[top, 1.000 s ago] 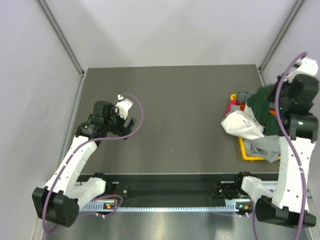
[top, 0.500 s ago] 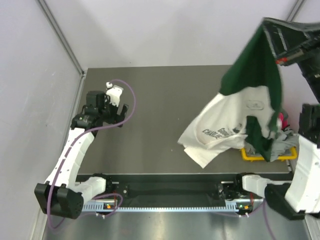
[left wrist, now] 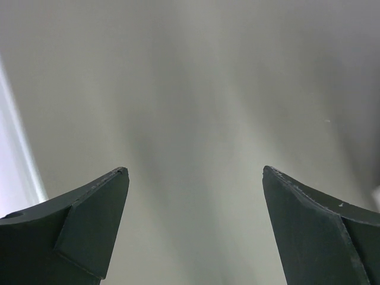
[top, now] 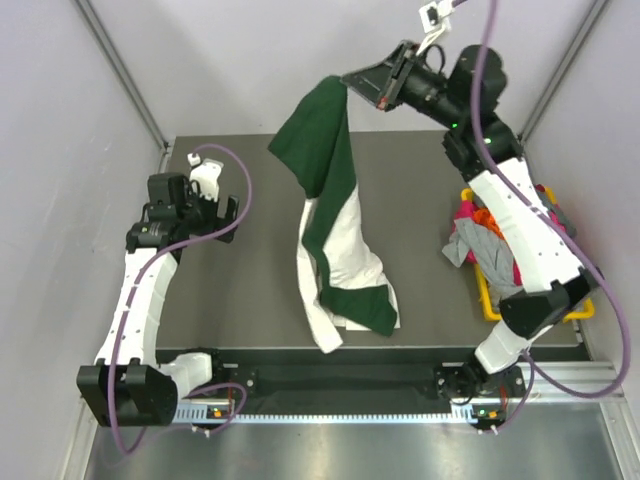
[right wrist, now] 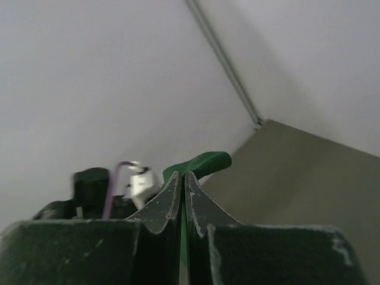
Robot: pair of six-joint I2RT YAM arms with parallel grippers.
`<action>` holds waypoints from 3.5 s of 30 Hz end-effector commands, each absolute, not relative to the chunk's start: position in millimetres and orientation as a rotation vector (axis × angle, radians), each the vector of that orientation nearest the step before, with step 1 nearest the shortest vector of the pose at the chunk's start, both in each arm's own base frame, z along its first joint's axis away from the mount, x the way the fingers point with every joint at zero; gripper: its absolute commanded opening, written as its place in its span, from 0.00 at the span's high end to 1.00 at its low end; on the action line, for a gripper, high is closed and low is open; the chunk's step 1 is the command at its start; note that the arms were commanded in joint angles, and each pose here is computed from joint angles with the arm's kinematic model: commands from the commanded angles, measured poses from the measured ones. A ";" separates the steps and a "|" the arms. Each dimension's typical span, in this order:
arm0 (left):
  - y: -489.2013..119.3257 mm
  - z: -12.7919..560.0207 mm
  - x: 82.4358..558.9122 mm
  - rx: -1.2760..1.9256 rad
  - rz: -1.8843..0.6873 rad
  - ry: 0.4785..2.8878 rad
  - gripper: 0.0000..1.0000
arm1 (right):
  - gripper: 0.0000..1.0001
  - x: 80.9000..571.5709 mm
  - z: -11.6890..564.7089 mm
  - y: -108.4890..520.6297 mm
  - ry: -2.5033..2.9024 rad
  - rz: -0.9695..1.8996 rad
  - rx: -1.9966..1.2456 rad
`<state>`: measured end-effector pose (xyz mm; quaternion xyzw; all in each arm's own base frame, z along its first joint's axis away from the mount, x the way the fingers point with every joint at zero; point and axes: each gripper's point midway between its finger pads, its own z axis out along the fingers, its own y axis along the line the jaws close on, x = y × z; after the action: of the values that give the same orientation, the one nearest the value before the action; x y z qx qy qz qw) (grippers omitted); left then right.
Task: Fold and stack the t-shirts
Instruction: Move the tshirt to the center of the board, then flatten the tshirt out
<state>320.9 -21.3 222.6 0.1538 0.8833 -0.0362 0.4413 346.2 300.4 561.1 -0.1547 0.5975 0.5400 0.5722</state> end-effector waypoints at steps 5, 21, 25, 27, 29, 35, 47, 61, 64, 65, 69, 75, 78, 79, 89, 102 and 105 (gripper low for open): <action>-66.9 210.2 308.2 0.597 -0.359 2.142 0.01 | 0.86 488.0 429.9 222.5 1.701 0.820 -0.051; -168.0 64.9 224.6 1.238 -0.652 2.418 0.01 | 0.13 336.4 190.2 237.2 2.233 0.357 -0.262; -184.4 38.9 220.4 1.285 -0.648 2.449 0.01 | 0.13 284.1 112.3 242.5 2.418 0.368 -0.311; -193.8 31.8 219.6 1.309 -0.658 2.443 0.01 | 0.14 271.9 93.7 244.1 2.463 0.368 -0.312; -199.6 23.3 217.7 1.330 -0.659 2.455 0.02 | 0.19 259.1 78.5 248.4 2.497 0.401 -0.330; -199.3 11.1 217.7 1.348 -0.643 2.517 0.70 | 0.68 246.8 57.2 259.9 2.522 0.507 -0.329; -39.0 78.6 382.6 0.626 -0.050 2.444 1.00 | 1.00 269.5 62.7 201.8 2.475 0.392 -0.140; 27.5 127.1 513.0 0.514 0.317 2.273 0.76 | 0.62 362.1 59.9 172.6 2.427 0.265 0.028; 0.0 140.7 503.7 0.568 0.145 2.261 0.42 | 0.40 367.3 85.5 175.1 2.389 0.200 -0.008; -8.1 138.7 490.8 0.582 0.083 2.275 0.34 | 0.32 364.8 94.9 175.3 2.346 0.109 -0.019; -50.2 147.5 422.8 0.744 -0.208 2.216 0.27 | 0.18 334.3 135.1 189.4 2.214 0.011 -0.121; -71.2 101.9 333.3 0.902 -0.390 2.254 0.35 | 0.21 262.9 96.7 275.7 2.260 0.293 -0.476; -56.4 69.8 323.1 0.856 -0.341 2.405 0.36 | 0.21 250.2 78.9 299.3 2.287 0.297 -0.555; -53.9 56.5 320.0 0.846 -0.348 2.462 0.35 | 0.21 252.3 79.7 305.9 2.282 0.295 -0.562; -47.6 16.2 315.6 0.799 -0.340 2.568 0.48 | 0.51 254.9 30.7 307.3 2.388 0.112 -0.628; -30.4 35.8 309.8 0.777 -0.222 2.562 1.00 | 1.00 258.9 120.2 280.2 2.266 0.221 -0.455; -3.1 77.9 311.5 0.696 -0.141 2.486 1.00 | 1.00 255.4 156.4 261.3 2.223 0.262 -0.399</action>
<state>311.5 -29.3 37.0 0.2762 0.9289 -0.0902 0.2297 253.5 280.2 108.6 -0.1944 0.9002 0.0869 0.3800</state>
